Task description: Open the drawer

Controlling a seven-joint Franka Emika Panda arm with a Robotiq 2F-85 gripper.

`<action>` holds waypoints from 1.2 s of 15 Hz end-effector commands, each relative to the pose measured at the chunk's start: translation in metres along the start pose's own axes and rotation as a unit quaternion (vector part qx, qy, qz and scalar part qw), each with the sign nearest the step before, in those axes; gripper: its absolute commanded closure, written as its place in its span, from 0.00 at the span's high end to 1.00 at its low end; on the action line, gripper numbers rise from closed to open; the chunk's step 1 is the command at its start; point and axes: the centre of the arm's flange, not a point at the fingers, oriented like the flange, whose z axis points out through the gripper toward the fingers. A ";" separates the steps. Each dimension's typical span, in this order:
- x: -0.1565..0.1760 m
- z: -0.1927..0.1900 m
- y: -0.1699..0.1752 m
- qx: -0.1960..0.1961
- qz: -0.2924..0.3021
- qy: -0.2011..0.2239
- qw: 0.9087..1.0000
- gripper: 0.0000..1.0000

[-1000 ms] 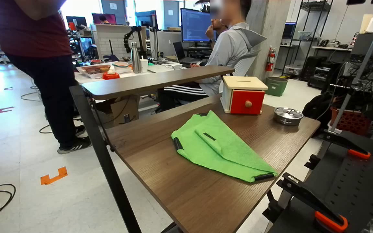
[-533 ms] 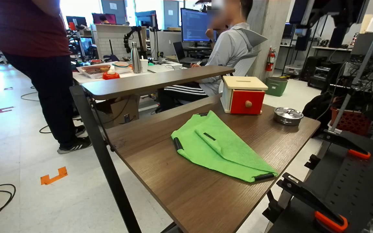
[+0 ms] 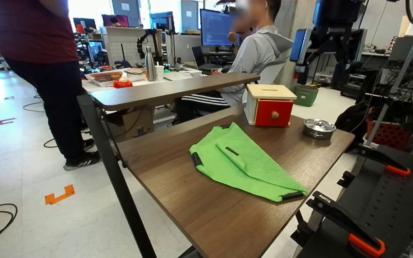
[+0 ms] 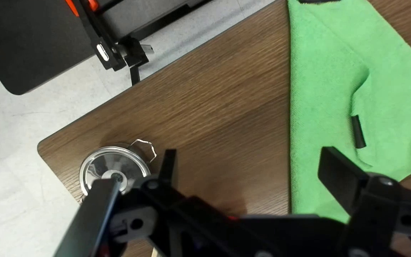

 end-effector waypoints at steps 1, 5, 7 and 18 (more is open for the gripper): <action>0.041 0.015 -0.002 0.009 0.014 0.000 1.000 1.00; 0.065 0.036 0.003 0.019 0.026 0.007 0.999 1.00; 0.075 0.049 0.003 0.019 0.035 0.012 0.999 1.00; 0.109 0.107 0.001 0.019 0.042 0.026 0.999 1.00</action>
